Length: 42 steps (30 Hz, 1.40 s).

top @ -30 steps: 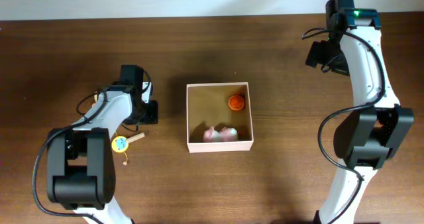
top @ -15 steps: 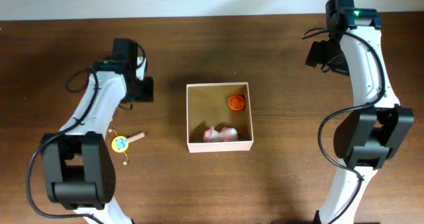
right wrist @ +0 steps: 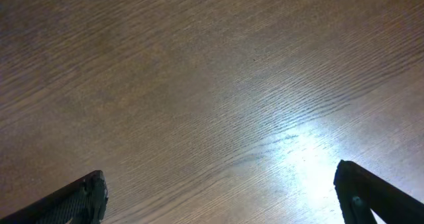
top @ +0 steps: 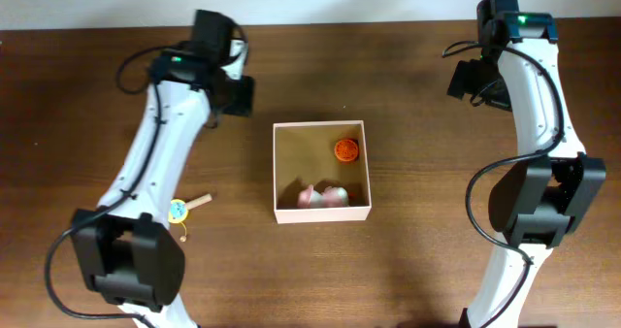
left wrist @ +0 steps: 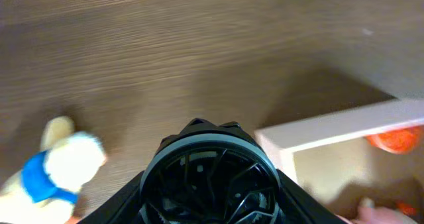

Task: Pack container
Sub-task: 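Lift the left gripper up and forward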

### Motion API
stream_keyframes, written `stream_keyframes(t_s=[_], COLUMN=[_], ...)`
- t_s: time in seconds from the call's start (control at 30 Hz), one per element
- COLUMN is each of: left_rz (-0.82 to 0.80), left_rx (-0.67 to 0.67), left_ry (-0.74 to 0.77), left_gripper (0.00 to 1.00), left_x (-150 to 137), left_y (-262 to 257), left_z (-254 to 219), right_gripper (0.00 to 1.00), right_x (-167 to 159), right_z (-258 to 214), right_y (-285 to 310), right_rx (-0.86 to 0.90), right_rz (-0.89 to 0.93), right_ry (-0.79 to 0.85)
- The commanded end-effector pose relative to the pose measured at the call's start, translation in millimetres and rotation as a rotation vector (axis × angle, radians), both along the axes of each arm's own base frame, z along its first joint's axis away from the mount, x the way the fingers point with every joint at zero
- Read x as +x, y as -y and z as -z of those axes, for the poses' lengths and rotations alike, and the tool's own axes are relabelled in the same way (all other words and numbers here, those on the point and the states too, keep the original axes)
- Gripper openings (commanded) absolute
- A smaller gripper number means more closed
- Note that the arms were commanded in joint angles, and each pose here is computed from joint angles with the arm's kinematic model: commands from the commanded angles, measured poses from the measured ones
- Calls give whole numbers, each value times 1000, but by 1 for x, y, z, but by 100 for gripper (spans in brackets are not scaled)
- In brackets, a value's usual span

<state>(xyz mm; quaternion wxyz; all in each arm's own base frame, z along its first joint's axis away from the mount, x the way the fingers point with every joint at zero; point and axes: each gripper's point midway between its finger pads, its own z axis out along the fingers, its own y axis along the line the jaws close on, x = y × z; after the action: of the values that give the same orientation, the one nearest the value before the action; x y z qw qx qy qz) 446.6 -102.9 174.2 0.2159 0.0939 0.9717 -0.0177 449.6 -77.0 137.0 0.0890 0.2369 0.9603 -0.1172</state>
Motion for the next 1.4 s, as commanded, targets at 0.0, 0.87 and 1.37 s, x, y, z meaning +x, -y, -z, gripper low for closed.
stream_keyframes(t_s=[0.0,0.87,1.37], left_rz=[88,352,353], left_rx=[1,120,158], left_ry=[9,-204,-295], left_gripper=[41,38,37], left_x=[-8,-83,-78], left_y=[35,129,134], left_z=[-6,68,129], right_gripper=[99,99,99], right_x=[0,0,0], right_z=[-2,-2,-2], right_y=[0,0,0], right_rx=[0,0,0], right_rz=[12,12,12], right_ry=[8,8,8])
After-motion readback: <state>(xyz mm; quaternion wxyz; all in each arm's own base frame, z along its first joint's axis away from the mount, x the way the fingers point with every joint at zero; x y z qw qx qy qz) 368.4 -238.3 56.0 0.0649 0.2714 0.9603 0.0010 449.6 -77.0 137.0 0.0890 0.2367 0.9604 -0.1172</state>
